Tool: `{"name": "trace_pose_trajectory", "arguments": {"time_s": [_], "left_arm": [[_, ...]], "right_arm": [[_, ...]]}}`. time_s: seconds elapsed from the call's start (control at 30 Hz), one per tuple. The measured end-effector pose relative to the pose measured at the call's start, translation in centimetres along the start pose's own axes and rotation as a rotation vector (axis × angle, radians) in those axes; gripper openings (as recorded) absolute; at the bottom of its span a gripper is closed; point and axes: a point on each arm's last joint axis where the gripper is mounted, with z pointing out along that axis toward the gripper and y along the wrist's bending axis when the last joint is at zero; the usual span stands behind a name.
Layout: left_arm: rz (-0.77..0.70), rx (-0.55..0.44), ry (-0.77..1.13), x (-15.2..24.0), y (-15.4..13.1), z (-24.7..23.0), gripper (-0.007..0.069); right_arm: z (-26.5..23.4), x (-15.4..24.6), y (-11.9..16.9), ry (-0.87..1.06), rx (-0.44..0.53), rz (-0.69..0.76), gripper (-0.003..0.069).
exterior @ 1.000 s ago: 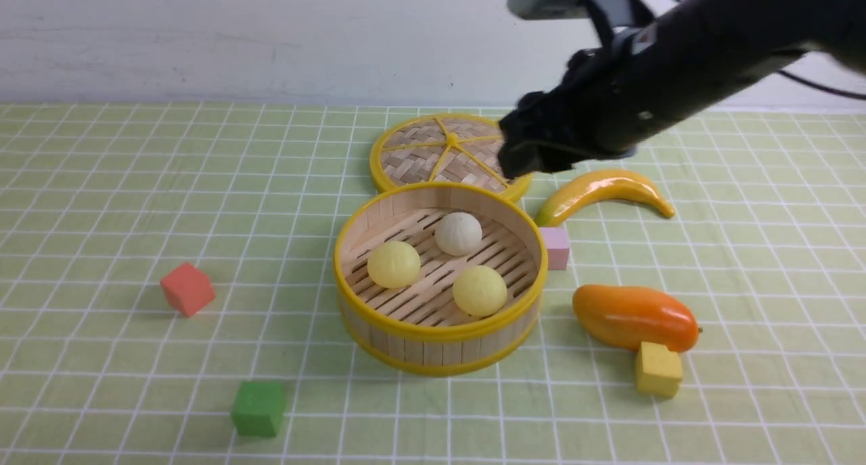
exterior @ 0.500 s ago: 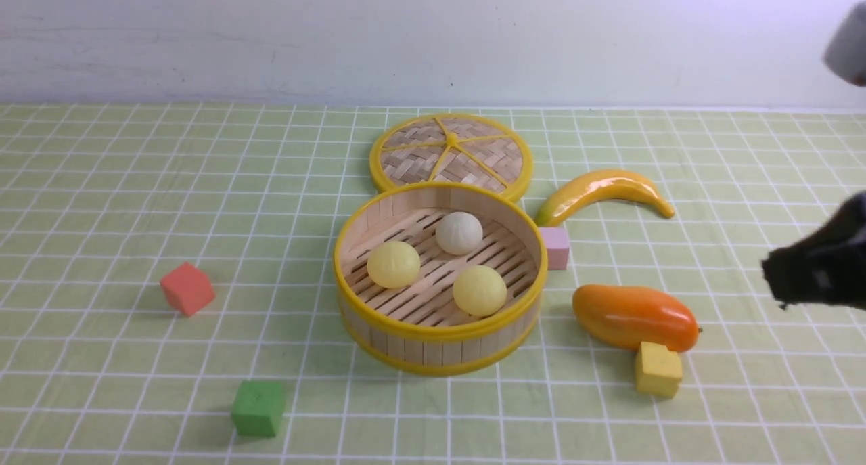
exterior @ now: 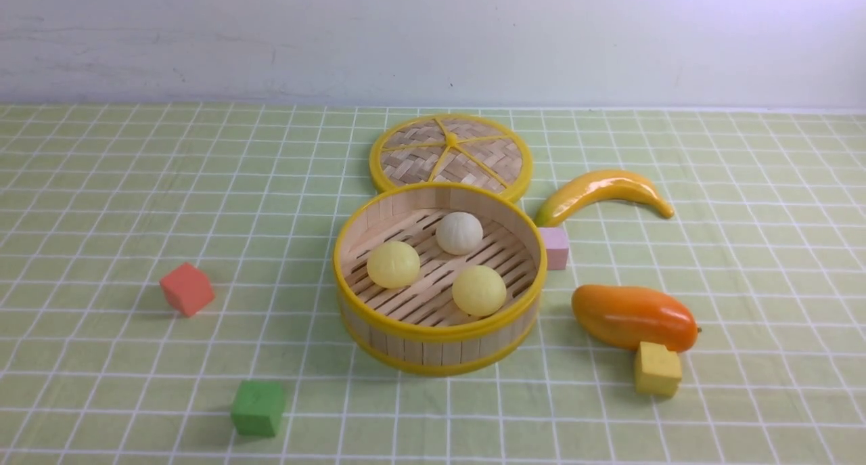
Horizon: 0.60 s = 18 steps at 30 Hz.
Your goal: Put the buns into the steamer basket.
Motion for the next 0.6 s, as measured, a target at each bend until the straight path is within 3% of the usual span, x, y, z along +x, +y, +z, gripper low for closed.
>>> {"name": "trace_pose_trajectory", "arguments": {"time_s": [0.03, 0.13, 0.23, 0.6], "left_arm": [[0.0, 0.0, 0.0, 0.0, 0.0, 0.0, 0.0098], [0.0, 0.0, 0.001, 0.0, 0.0, 0.0, 0.0099], [0.0, 0.0, 0.002, 0.0, 0.0, 0.0, 0.0102], [0.0, -0.002, 0.017, 0.2, 0.0, 0.0, 0.011]], "right_arm": [[-0.2, 0.4, 0.0, -0.022, 0.006, 0.001, -0.002], [1.3, 7.9, -0.4, -0.103, 0.081, 0.039, -0.002], [2.4, 11.1, -0.5, -0.089, 0.108, 0.093, -0.002], [2.6, 11.7, -0.6, -0.074, 0.126, 0.141, -0.0017]]}}
